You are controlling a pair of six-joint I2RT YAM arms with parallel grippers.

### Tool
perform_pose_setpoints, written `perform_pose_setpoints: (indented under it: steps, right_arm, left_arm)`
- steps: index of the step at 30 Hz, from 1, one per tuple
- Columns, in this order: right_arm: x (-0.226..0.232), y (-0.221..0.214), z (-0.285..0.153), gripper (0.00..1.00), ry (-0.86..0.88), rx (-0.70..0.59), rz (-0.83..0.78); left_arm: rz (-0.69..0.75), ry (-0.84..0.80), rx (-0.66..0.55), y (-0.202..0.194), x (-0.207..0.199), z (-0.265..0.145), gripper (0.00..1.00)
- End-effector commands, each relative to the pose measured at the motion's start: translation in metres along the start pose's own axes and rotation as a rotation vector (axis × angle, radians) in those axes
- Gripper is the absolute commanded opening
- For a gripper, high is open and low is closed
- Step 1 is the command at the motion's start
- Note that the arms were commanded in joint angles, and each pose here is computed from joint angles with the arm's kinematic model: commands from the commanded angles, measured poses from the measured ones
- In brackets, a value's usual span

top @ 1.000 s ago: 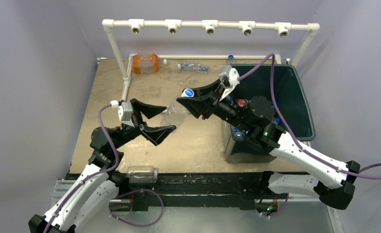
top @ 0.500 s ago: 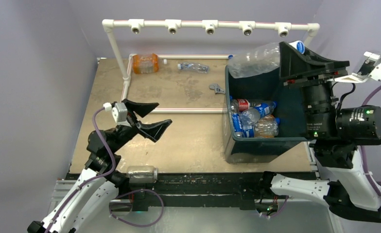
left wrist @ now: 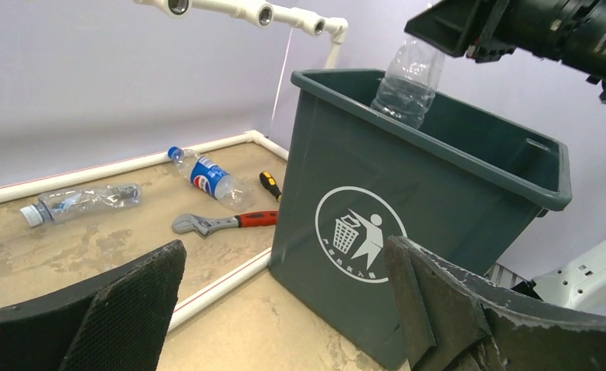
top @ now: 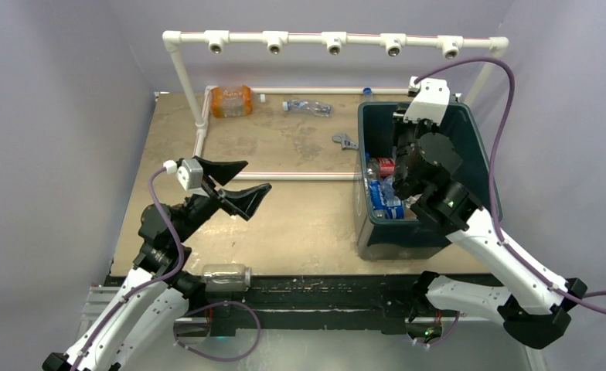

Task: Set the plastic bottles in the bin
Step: Place the plastic bottle in the trash bin.

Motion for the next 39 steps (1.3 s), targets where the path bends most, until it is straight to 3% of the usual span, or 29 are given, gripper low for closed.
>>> perform_pose_setpoints:
  steps: [1,6,13,14,17,18,20,23,28,33,39]
  right_arm:
    - [-0.032,-0.011,-0.005,0.00,-0.103,0.038,0.056]
    - [-0.041,-0.048,-0.012,0.00,-0.159,0.133,-0.001]
    - [-0.013,-0.100,-0.023,0.00,-0.022,0.238,0.114]
    - [-0.007,-0.106,-0.024,0.04,0.002,0.258,0.125]
    - [0.009,-0.111,-0.027,0.61,0.076,0.298,0.159]
    - [0.011,-0.108,-0.028,0.74,0.090,0.302,0.175]
    - [0.008,-0.089,-0.030,0.86,0.119,0.279,0.232]
    - [-0.005,-0.043,-0.033,0.92,0.165,0.182,0.336]
    - [0.003,0.026,-0.053,0.99,0.422,0.052,0.455]
    - [0.049,0.010,-0.057,0.99,0.590,0.158,0.367]
    - [0.065,-0.016,-0.046,0.99,0.562,0.203,0.282]
  left_arm:
    - [0.034,-0.004,-0.044,0.018,-0.006,0.003,0.99]
    - [0.027,0.006,-0.029,0.015,-0.003,0.005,0.99]
    - [0.013,0.005,-0.017,0.011,-0.002,0.007,0.99]
    - [0.012,0.004,-0.015,0.011,-0.002,0.007,0.99]
    - [0.011,0.005,-0.012,0.011,-0.002,0.007,0.99]
    - [0.012,0.007,-0.011,0.010,-0.001,0.007,0.99]
    - [0.014,0.010,-0.011,0.010,-0.001,0.007,0.99]
    - [0.015,0.013,-0.012,0.011,-0.001,0.007,0.99]
    - [0.016,0.018,-0.008,0.010,0.000,0.007,0.99]
    - [0.018,0.028,-0.003,0.009,0.003,0.008,0.99]
    - [0.018,0.038,0.010,0.006,0.006,0.009,0.99]
Point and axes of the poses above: each gripper's point midway between its finger pads, its own z axis out along the fingers, its own x axis along the line the jaws close on, y = z × x, the point moved 1 cm from there along -z, back along the fingers, and after that the axes turned 8 degrees about -z, right-handed, at the moved point
